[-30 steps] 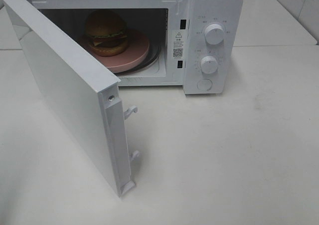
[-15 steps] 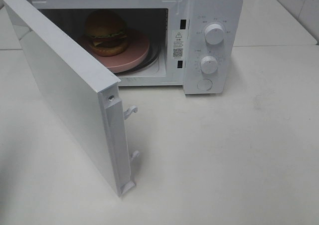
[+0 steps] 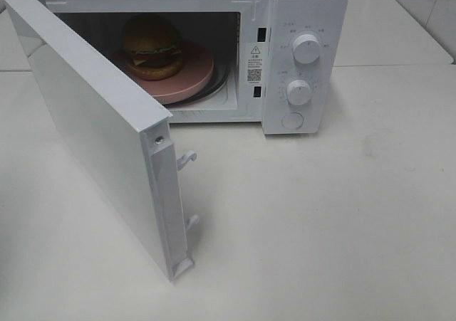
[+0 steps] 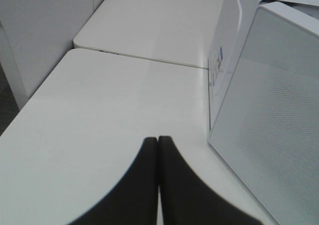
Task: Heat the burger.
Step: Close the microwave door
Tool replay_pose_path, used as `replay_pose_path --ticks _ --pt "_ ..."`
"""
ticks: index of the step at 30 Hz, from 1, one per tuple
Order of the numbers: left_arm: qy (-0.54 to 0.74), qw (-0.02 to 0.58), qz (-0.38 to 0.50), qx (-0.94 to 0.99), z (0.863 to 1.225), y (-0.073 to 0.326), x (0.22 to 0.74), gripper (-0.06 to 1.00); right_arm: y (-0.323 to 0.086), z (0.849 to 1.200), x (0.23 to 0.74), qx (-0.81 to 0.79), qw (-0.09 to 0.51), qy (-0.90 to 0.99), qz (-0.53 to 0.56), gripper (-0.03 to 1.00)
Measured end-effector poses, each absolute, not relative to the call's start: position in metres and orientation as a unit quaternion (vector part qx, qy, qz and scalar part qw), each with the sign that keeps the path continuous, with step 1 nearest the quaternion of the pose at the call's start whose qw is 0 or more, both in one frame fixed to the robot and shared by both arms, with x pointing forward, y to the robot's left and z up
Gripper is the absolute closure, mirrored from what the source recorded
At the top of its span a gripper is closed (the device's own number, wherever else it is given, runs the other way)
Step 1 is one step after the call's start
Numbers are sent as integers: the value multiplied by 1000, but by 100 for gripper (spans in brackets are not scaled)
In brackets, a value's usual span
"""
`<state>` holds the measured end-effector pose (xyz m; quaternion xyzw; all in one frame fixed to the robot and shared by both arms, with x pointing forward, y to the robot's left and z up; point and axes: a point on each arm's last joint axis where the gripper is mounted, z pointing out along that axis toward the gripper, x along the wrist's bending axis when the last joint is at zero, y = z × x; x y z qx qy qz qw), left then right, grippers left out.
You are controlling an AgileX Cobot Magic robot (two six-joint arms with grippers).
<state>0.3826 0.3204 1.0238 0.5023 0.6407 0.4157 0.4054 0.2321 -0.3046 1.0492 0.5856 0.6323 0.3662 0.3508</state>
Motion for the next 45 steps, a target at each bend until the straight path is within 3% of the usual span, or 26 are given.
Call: replay_pose_path --ticks 17,45 --pt "658 382 448 470 1010 333 407 94 -305 1049 232 586 351 632 366 23" --pt "511 504 350 602 968 278 460 94 -305 1049 232 586 351 632 366 23"
